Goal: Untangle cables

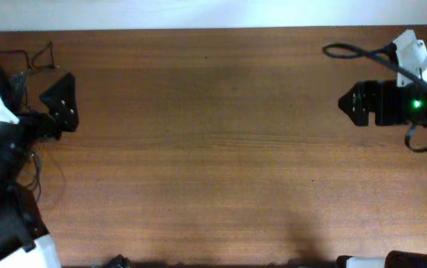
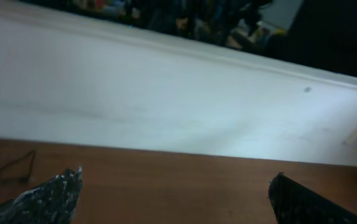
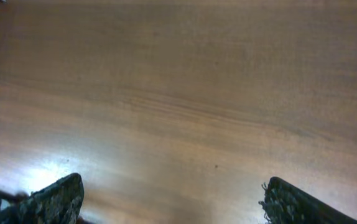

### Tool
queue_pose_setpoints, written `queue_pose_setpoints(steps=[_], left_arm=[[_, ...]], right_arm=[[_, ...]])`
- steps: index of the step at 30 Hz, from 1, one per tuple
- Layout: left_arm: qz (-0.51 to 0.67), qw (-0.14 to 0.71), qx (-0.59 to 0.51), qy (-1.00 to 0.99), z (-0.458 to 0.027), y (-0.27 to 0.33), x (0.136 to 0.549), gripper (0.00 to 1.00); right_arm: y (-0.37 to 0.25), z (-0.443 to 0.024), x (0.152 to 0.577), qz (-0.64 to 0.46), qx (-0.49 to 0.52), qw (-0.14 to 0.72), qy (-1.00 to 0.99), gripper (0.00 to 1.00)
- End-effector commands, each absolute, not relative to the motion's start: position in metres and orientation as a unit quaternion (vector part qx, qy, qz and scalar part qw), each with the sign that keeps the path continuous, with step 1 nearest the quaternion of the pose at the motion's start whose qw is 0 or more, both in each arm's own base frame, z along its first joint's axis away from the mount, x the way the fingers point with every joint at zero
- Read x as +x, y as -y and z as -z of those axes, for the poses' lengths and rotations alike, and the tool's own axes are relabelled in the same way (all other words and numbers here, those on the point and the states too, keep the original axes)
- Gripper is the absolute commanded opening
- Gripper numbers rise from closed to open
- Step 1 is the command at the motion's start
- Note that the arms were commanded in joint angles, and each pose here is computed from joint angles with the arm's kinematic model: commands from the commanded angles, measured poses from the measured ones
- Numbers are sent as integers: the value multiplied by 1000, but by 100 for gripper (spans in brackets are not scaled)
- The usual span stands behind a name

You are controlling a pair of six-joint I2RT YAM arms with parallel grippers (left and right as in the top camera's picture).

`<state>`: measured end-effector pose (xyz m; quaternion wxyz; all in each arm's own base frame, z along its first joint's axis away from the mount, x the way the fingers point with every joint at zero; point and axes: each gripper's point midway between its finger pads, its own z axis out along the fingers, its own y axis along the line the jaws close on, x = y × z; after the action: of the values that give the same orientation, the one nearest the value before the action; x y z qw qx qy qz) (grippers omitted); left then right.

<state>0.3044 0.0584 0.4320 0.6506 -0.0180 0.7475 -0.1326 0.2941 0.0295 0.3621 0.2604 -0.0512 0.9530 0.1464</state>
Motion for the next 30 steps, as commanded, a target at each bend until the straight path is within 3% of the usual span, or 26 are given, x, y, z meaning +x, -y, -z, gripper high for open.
queue_pose_setpoints(steps=[1, 12, 30], left_arm=[[140, 642, -10, -754, -430, -53, 303, 99], [153, 621, -25, -768, -418, -52, 302, 99], [154, 619, -26, -769, -416, -53, 302, 99]], right_arm=[[-31, -377, 279, -144, -37, 282, -948, 97], [-35, -406, 245, -139, -43, 338, -930, 99], [-32, -399, 254, -136, -39, 325, -935, 99]])
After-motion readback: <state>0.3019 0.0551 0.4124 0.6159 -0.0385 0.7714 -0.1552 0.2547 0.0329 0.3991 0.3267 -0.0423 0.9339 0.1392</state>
